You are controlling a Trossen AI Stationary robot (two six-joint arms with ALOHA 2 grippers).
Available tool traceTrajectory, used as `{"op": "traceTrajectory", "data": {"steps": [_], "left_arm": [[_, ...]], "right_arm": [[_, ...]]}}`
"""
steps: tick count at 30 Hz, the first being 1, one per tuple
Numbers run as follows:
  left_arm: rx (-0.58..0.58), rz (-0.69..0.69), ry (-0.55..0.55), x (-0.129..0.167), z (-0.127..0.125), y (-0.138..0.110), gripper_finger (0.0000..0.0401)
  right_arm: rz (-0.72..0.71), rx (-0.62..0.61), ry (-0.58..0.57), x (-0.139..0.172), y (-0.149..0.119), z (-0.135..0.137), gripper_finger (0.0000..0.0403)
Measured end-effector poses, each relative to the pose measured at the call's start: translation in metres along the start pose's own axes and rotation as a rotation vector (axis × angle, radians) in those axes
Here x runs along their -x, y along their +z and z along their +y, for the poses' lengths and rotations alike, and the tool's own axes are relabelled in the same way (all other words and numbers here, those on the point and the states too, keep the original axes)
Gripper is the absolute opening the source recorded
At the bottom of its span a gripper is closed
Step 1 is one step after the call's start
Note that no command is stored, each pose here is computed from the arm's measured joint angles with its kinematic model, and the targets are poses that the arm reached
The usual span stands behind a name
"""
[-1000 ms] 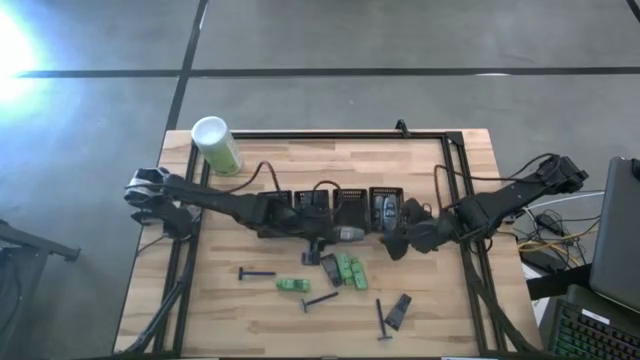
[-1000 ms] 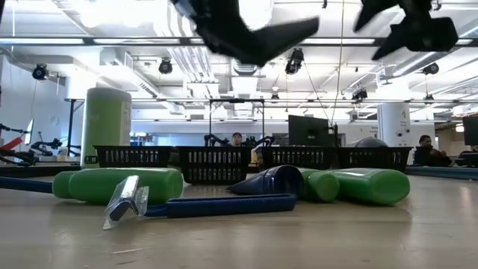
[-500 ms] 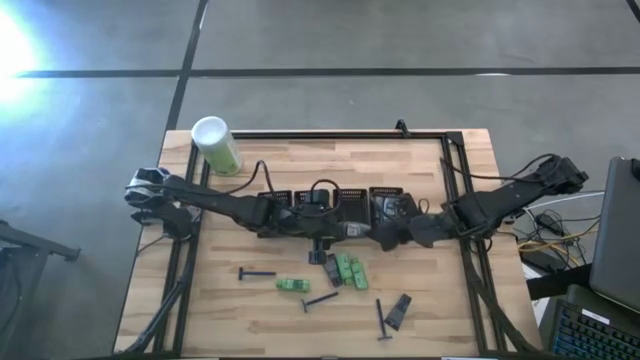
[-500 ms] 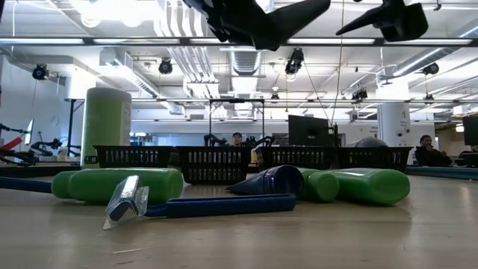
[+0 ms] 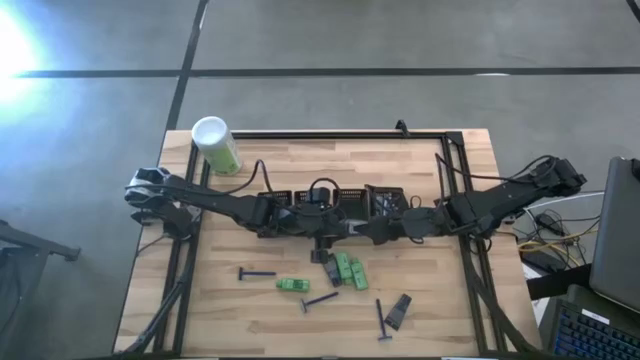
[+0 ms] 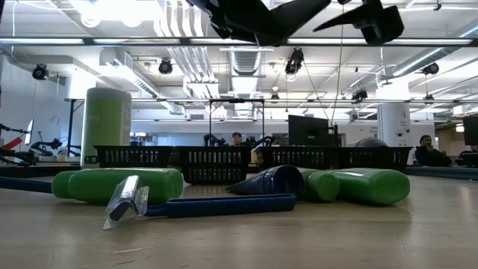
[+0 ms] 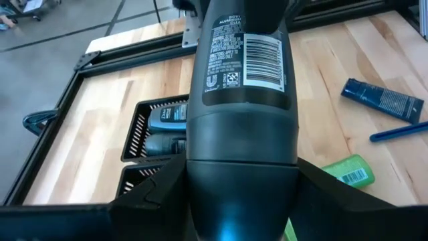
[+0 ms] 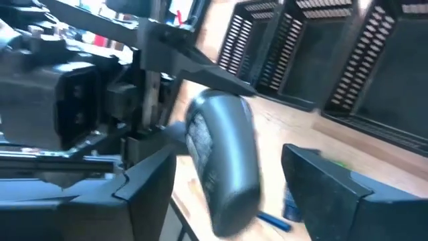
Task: Pick & Place Travel size toiletries
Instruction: Put the gray deodorant into the right black basket
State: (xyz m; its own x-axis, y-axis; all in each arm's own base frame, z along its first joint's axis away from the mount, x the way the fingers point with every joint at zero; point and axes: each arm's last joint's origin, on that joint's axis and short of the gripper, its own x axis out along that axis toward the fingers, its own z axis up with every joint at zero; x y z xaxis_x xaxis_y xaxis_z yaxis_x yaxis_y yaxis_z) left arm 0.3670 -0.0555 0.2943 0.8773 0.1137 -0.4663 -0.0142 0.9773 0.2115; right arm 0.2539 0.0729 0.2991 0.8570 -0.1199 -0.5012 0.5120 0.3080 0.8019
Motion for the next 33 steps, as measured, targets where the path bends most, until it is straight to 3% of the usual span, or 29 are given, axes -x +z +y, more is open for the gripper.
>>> {"op": "traceTrajectory", "data": {"steps": [15, 24, 27, 33], "left_arm": [[-0.005, -0.011, 0.003, -0.0002, -0.0002, 0.001, 0.0197], [-0.033, -0.007, 0.016, -0.0001, -0.0001, 0.0007, 0.0197], [-0.032, -0.007, 0.018, -0.0002, 0.0002, 0.0007, 0.0197], [-0.026, -0.021, 0.028, -0.0003, 0.001, 0.0022, 0.0197]], "right_arm": [[-0.007, -0.005, 0.004, -0.0088, 0.0012, 0.0003, 0.0201], [0.017, -0.018, 0.012, -0.01, 0.0002, 0.0009, 0.0141], [0.013, -0.021, 0.011, -0.0101, 0.0006, 0.0008, 0.015], [0.009, 0.002, 0.011, -0.011, 0.0013, 0.0008, 0.0225]]}}
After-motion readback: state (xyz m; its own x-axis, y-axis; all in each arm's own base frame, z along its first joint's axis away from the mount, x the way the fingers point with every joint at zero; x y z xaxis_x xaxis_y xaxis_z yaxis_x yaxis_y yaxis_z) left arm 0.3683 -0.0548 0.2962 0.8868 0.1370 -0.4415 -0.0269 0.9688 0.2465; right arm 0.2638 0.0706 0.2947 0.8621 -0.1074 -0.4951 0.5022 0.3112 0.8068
